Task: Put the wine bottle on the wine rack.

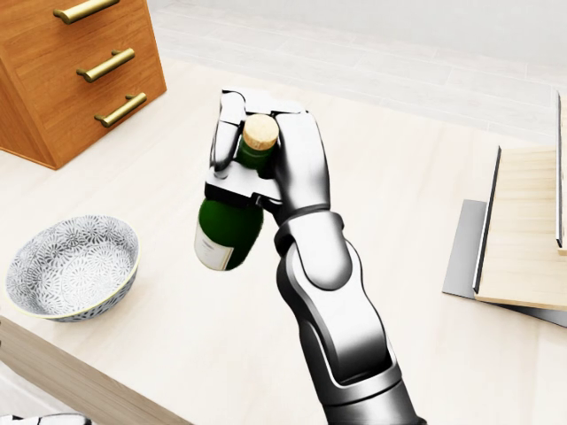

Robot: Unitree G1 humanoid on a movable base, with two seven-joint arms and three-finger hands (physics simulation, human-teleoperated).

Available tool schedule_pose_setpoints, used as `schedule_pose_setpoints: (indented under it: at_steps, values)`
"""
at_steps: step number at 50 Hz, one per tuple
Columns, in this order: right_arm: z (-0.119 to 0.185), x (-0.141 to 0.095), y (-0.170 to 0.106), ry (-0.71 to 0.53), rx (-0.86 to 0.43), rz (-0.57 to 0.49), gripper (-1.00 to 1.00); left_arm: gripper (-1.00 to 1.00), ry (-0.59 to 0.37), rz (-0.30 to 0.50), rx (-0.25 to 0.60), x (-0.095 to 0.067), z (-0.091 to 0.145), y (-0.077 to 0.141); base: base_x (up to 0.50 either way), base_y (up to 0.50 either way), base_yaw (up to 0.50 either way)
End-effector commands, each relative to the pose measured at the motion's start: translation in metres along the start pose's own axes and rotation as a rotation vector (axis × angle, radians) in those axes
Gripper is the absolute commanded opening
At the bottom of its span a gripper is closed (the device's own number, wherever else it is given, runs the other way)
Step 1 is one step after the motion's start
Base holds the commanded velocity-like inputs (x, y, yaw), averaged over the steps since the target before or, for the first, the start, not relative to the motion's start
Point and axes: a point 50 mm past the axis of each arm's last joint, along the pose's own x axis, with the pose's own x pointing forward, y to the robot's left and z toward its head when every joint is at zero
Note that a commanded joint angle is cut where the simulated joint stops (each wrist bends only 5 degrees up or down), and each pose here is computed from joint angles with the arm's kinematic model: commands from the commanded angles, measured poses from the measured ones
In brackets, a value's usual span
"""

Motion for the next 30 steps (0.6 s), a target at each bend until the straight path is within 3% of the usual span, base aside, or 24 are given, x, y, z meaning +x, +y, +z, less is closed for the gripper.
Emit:
schedule_pose_setpoints:
  at_steps: [1,12,23,30]
  values:
    - [0.034,0.008,-0.021,-0.127,0.058,-0.054,-1.0,1.0,0.008,-0.002,-0.001,0.001,-0.002,-0.001,0.0,0.0,0.0]
    - [0.061,0.016,-0.053,-0.212,0.081,-0.137,-1.0,1.0,0.019,-0.001,-0.007,0.0,-0.004,-0.001,0.0,0.0,0.0]
    - [0.098,0.022,-0.098,-0.317,0.135,-0.237,-1.0,1.0,-0.044,-0.005,0.008,0.002,0.01,-0.002,0.0,0.0,0.0]
    - [0.12,0.019,-0.118,-0.377,0.16,-0.286,-1.0,1.0,-0.018,-0.008,0.004,0.002,0.004,-0.003,0.0,0.0,0.0]
